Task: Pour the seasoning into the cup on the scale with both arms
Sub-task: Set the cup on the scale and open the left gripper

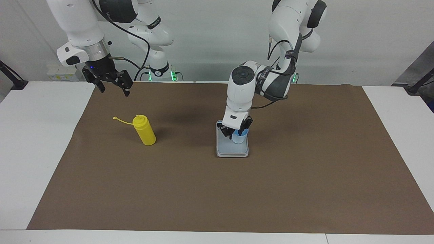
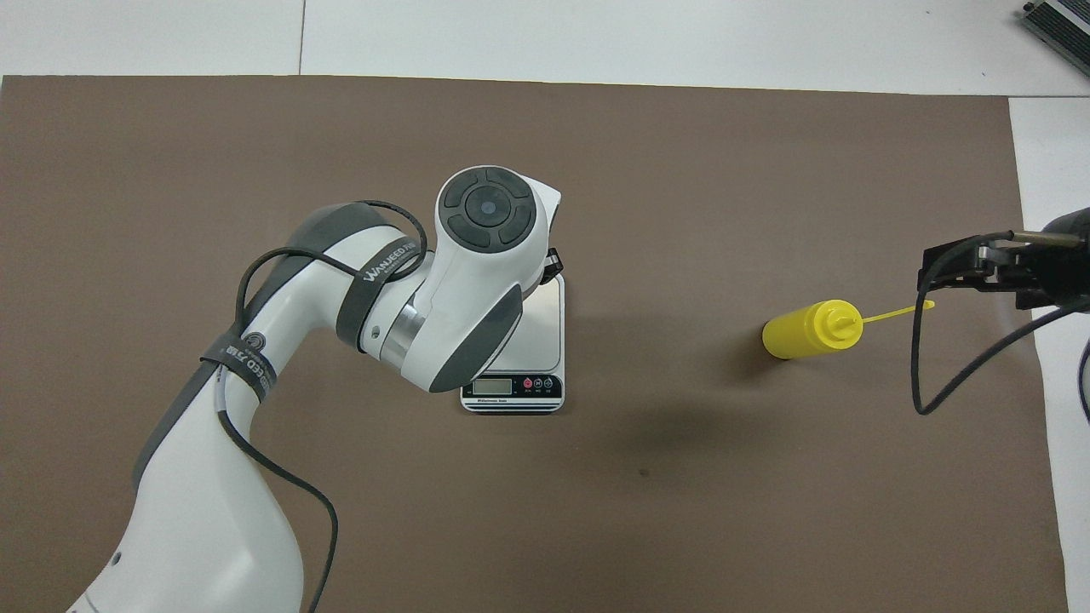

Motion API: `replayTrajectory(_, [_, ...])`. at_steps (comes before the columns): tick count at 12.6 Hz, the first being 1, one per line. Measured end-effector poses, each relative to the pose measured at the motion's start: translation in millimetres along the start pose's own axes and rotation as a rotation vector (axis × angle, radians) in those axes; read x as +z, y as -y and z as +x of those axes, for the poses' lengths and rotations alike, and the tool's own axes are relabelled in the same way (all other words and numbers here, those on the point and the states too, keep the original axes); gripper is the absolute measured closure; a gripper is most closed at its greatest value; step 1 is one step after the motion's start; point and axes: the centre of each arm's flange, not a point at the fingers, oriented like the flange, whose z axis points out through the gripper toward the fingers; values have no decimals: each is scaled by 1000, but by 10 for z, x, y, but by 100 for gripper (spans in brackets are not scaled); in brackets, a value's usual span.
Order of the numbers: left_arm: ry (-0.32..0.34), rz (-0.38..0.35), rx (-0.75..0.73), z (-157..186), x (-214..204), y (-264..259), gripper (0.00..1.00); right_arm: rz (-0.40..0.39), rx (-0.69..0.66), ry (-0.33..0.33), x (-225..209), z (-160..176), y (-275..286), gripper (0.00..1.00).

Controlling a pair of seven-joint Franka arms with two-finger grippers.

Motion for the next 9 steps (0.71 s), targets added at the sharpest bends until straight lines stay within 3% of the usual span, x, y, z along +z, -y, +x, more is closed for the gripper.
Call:
replayTrajectory(2, [21, 12, -16, 48, -239, 26, 52, -1, -25, 4, 13, -4, 1, 0])
replayTrajectory(5, [66, 18, -62, 252, -614, 226, 52, 8, -164, 23, 151, -61, -36, 0])
replayTrajectory(9, [137, 47, 29, 478, -1051, 678, 52, 103, -308, -20, 445, -141, -428, 0])
